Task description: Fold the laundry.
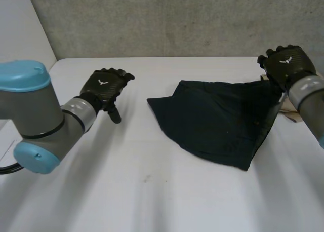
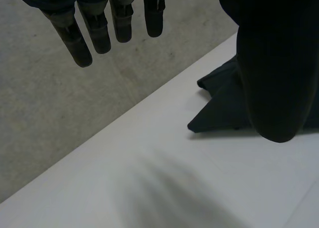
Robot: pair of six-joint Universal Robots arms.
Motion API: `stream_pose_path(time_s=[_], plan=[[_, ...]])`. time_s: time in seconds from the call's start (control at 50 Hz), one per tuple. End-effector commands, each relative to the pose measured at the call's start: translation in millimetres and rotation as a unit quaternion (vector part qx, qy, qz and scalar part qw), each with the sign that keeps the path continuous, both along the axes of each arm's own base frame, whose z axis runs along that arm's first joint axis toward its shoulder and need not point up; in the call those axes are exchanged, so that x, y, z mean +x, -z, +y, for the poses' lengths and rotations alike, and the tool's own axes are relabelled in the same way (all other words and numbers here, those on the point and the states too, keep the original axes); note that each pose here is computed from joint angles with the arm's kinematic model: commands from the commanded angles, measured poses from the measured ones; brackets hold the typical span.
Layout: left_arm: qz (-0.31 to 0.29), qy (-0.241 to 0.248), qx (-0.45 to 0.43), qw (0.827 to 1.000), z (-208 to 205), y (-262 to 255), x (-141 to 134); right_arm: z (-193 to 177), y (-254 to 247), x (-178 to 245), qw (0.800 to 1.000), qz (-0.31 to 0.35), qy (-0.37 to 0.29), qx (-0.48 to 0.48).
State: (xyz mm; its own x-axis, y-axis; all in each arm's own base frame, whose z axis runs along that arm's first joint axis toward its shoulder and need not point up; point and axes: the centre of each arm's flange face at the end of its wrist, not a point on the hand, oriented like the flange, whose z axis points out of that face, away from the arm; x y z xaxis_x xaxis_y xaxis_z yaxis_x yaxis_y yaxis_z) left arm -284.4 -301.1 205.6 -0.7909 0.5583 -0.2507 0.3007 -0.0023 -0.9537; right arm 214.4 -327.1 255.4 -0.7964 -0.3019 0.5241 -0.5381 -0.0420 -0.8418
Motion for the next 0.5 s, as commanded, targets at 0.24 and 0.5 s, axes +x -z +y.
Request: stream_pose_path(time_s=[0.24,0.5], plan=[[-0.009,0.017,0.033,0.999,16.4,19.5,-9.7,92.8,60.6,4.9,0.977,-0.070,-0.076,0.187],[-0.011,0.017,0.039,0.999,19.8,22.3,-8.3,63.3,119.8,10.8,0.973,-0.095,-0.054,0.205]])
